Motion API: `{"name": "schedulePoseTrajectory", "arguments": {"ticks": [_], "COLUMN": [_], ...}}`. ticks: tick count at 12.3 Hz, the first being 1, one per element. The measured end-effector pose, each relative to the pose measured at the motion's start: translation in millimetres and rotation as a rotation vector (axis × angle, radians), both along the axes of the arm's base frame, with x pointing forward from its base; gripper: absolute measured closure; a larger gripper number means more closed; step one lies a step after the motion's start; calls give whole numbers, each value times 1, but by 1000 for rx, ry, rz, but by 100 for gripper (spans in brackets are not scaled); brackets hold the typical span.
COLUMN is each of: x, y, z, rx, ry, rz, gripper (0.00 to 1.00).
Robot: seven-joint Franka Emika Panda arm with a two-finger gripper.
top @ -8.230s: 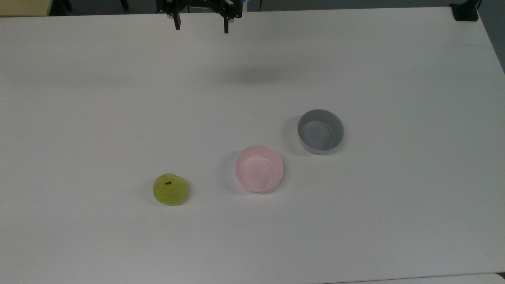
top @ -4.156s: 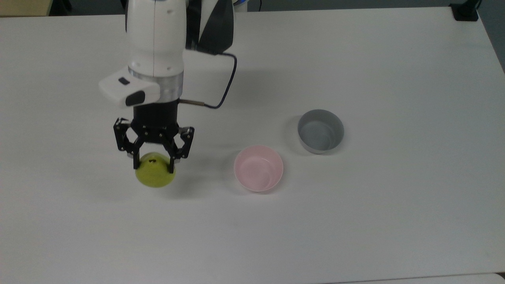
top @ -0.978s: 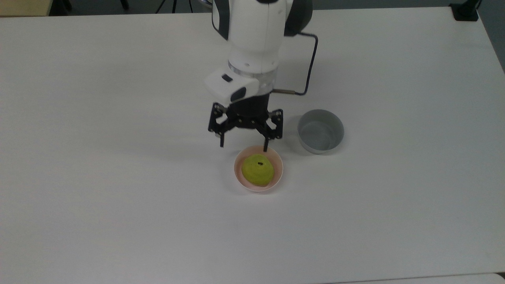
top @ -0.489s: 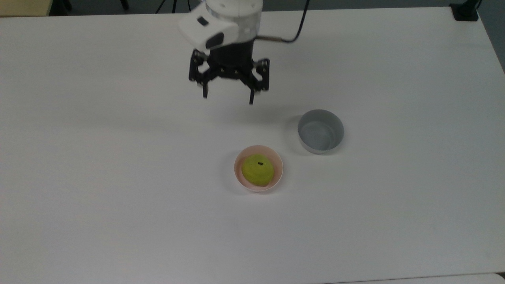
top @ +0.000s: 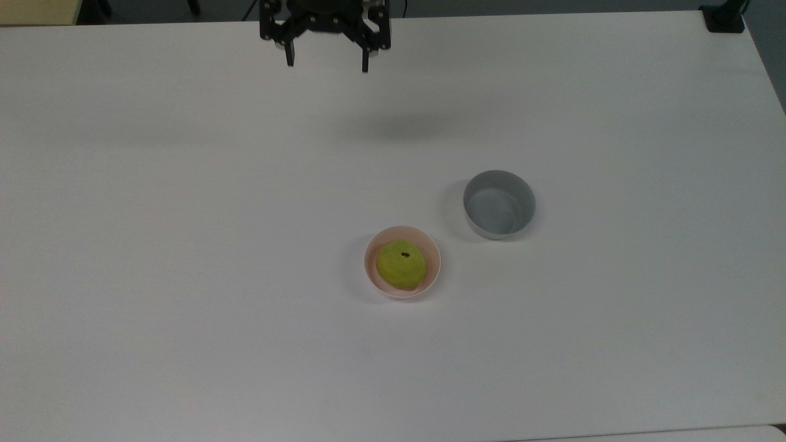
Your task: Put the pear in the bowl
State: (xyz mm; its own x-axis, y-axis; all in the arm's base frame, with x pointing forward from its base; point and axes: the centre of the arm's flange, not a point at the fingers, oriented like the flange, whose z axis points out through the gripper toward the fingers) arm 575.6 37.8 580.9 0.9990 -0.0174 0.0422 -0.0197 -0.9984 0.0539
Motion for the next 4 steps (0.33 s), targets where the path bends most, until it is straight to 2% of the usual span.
{"name": "schedulePoseTrajectory", "arguments": {"ticks": [4], "x": [-19], "y": [-17], "z": [17], "rx": [13], "ry": [39], "rz": [19], "gripper": [0]}}
